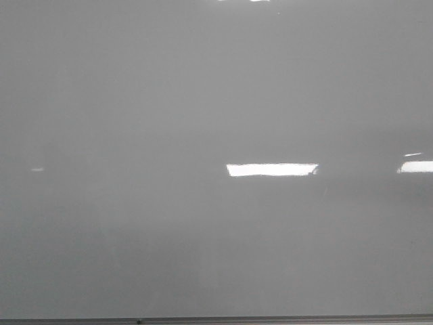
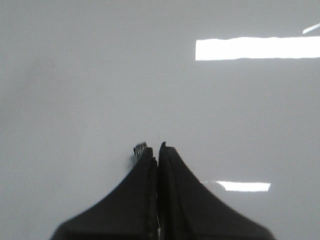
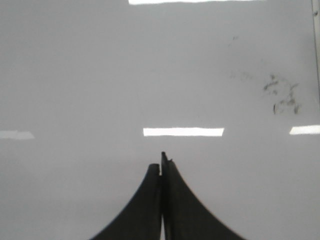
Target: Write number 8 on whiteboard
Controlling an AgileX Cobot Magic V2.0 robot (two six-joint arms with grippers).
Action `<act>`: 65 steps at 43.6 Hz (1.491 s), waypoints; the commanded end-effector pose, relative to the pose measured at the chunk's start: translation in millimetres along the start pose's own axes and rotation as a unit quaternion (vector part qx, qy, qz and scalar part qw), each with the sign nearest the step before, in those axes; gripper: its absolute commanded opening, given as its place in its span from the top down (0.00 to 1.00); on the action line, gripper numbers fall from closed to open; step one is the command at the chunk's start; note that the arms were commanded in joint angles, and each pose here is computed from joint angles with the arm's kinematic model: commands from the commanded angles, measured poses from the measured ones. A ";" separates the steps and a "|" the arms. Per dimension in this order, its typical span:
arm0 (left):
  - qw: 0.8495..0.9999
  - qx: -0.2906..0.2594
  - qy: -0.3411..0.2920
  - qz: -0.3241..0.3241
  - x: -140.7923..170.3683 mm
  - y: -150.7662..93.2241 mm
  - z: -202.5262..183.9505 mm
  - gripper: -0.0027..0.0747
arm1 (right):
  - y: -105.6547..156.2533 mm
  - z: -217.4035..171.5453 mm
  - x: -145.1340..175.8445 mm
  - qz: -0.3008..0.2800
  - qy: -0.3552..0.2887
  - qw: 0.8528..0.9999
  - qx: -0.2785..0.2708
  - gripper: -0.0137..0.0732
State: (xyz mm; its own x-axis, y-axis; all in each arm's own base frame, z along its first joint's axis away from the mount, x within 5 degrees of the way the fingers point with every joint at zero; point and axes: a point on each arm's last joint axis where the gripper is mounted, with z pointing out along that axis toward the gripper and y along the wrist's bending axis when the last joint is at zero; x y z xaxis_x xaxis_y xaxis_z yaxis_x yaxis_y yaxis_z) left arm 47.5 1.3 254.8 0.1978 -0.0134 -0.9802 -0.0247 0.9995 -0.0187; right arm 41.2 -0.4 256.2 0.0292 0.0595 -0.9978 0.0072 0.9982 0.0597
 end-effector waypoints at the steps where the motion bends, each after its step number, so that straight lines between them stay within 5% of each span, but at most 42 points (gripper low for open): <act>1: 1.000 0.000 -0.002 0.000 -37.3 -0.8 7.7 0.99 | 2.3 -4.4 -42.8 -0.005 -0.024 1.000 0.000 0.92; 9: 0.992 0.000 0.126 0.001 -43.1 -1.3 36.9 0.99 | 3.6 17.8 -64.1 -0.005 0.022 1.000 0.003 0.92; 20: 0.986 -0.001 0.168 0.001 -35.9 -1.1 57.6 0.95 | 3.5 39.9 -60.5 -0.005 0.056 0.998 0.004 0.91; 24: 0.985 -0.001 0.170 0.001 -35.3 -1.1 58.3 0.78 | 3.4 41.7 -59.7 -0.005 0.060 0.998 0.004 0.81; 31: 0.985 -0.001 0.170 0.001 -35.3 -1.1 58.3 0.30 | 3.4 41.9 -59.2 -0.005 0.062 0.998 0.005 0.50; 35: 0.986 -0.001 0.169 0.001 -35.4 -1.1 58.3 0.17 | 3.4 41.9 -58.9 -0.005 0.063 0.998 0.005 0.33; 49: 0.977 -0.002 0.211 -0.021 -26.0 -1.7 71.4 0.17 | 3.4 41.9 -58.9 -0.005 0.063 0.998 0.005 0.29; 65: 0.914 -0.022 0.399 -0.072 2.5 -2.7 166.8 0.17 | 3.4 41.9 -59.0 -0.005 0.063 0.998 0.005 0.29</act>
State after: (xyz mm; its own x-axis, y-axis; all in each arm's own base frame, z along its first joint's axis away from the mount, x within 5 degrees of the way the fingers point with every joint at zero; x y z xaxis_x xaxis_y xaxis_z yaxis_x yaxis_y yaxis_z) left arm 185.2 3.0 275.3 -0.5988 -0.1351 -0.7894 -0.0792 0.9908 -0.1095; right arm 79.3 -0.8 298.0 -0.2019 0.0614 -0.9775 0.0215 0.9981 0.0582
